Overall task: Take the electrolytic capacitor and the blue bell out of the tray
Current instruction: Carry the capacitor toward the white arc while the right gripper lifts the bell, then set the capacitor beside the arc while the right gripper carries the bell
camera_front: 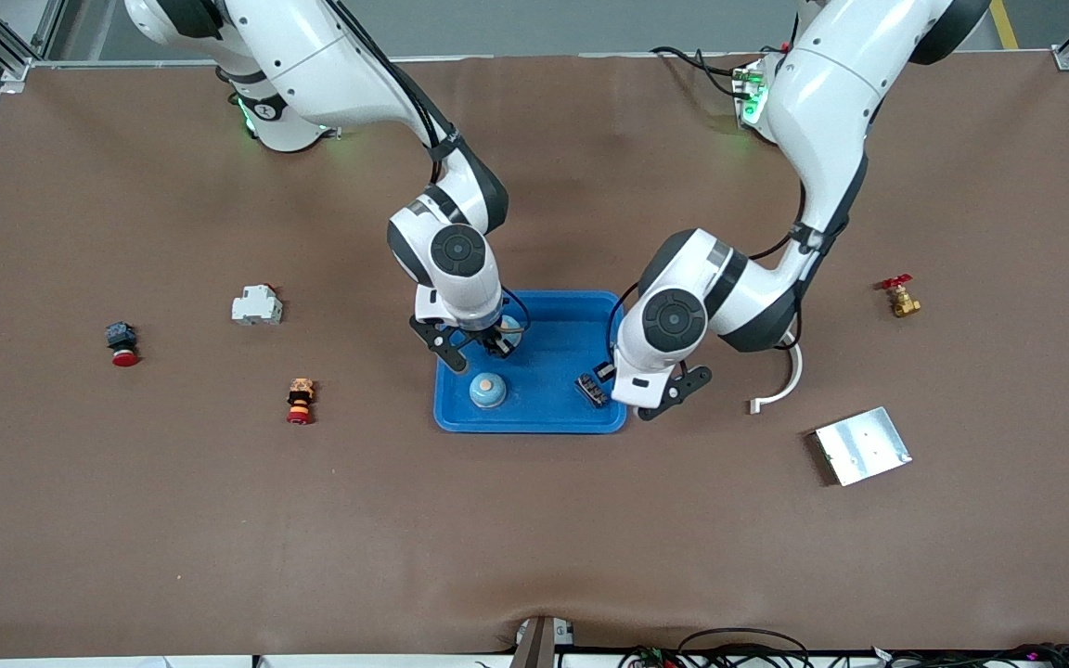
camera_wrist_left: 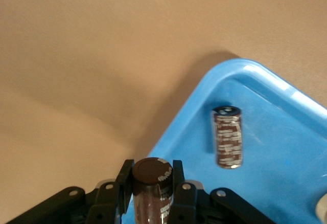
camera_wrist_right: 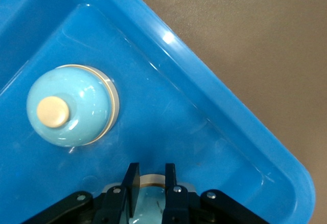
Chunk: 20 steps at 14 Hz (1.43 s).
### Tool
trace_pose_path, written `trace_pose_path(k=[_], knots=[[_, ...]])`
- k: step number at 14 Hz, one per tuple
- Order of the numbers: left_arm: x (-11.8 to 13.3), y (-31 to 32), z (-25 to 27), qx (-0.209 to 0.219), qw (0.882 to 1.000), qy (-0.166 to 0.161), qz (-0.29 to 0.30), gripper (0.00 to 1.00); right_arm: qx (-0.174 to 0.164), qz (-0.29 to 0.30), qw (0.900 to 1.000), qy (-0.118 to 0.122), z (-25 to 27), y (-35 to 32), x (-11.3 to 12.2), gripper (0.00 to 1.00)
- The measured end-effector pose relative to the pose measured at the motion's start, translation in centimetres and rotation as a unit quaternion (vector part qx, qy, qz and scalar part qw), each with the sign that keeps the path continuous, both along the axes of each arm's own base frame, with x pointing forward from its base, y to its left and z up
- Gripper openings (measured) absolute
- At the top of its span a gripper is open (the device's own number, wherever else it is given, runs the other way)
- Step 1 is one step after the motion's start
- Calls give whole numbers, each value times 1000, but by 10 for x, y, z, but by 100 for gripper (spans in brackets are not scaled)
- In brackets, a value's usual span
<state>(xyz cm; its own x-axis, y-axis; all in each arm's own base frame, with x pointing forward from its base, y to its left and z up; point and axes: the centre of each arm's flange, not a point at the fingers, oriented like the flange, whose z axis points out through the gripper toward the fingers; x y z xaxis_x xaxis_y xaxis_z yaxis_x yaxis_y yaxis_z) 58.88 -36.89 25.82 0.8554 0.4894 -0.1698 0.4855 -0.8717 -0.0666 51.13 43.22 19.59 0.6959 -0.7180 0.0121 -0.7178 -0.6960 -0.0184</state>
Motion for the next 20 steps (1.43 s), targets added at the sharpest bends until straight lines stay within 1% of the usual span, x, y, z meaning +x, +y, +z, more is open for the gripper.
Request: trace_pose_path(k=[2,3,4,7,10,14,16,17,20], knots=[[14,29,12,-7,1000,-4,-25,34,0,2,1000,1,-1,2,-2,48],[21,46,18,-9,999,-6,-32,34,-1,4,1000,1,-2,4,-4,59],[26,61,23,-11,999,-9,-42,34,-1,6,1000,1,-2,6,-6,68],[35,103,32,-15,998,-9,-63,34,0,2,1000,-1,-7,13,-12,99],[38,136,27,-15,997,-1,-75,34,0,-2,1000,-1,-17,24,-23,100],[47,191,28,-24,994,0,-103,34,0,-2,1000,-2,-19,25,-24,100],[46,216,27,-25,992,4,-121,34,-1,-1,1000,-3,-19,25,-23,81],[44,229,25,-18,991,7,-131,34,-2,0,1000,-3,-18,25,-23,68],[41,263,16,-1,988,16,-154,34,0,-2,1000,-6,-16,24,-21,67]])
